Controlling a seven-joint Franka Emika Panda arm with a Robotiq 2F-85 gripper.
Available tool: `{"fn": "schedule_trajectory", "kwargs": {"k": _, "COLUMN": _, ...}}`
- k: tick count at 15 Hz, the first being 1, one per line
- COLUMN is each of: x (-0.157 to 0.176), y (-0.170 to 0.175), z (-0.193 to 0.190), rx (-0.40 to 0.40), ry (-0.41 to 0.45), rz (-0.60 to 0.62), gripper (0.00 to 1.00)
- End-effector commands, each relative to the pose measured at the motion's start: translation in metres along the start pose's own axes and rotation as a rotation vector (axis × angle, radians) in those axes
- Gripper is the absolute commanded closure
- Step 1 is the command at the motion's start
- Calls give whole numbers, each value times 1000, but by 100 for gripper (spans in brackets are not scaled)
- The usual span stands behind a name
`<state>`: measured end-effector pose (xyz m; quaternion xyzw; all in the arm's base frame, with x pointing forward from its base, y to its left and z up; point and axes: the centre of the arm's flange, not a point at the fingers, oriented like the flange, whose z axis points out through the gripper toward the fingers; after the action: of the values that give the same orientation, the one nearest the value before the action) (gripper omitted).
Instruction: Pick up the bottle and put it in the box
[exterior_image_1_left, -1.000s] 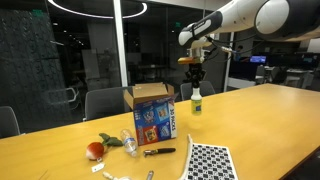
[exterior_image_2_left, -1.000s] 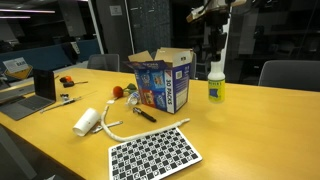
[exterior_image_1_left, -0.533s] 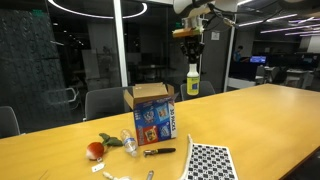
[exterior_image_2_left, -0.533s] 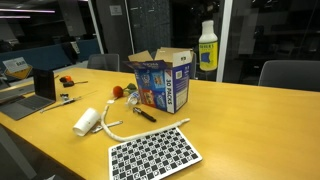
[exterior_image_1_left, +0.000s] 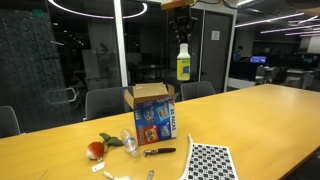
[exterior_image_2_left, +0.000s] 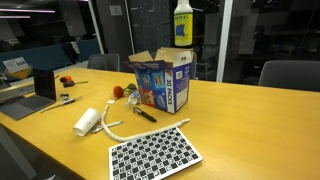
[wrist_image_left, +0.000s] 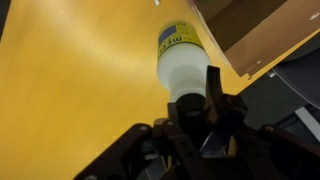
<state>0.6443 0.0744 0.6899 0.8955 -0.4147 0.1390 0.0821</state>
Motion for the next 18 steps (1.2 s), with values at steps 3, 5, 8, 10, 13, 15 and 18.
{"fn": "schedule_trajectory", "kwargs": {"k": 3, "x": 9, "y": -48, "z": -19, "rx": 125, "ry": 28, "rz": -100, "gripper": 80}}
{"fn": "schedule_trajectory", "kwargs": {"k": 5, "x": 5, "y": -62, "z": -4, "rx": 167, "ry": 25, "rz": -128, "gripper": 80}}
{"fn": "schedule_trajectory", "kwargs": {"k": 8, "x": 4, "y": -83, "z": 25, "rx": 229, "ry": -24, "rz": -148, "gripper": 80}}
{"fn": "schedule_trajectory", "kwargs": {"k": 10, "x": 0, "y": -94, "z": 47, "rx": 260, "ry": -71, "rz": -159, "gripper": 80}}
{"fn": "schedule_trajectory", "kwargs": {"k": 13, "x": -12, "y": -104, "z": 82, "rx": 272, "ry": -139, "rz": -181, "gripper": 80}}
{"fn": "schedule_trajectory", "kwargs": {"k": 15, "x": -21, "y": -106, "z": 102, "rx": 274, "ry": -172, "rz": -196, "gripper": 80}}
{"fn": "schedule_trajectory", "kwargs": {"k": 18, "x": -32, "y": -109, "z": 128, "rx": 270, "ry": -212, "rz": -213, "gripper": 80}}
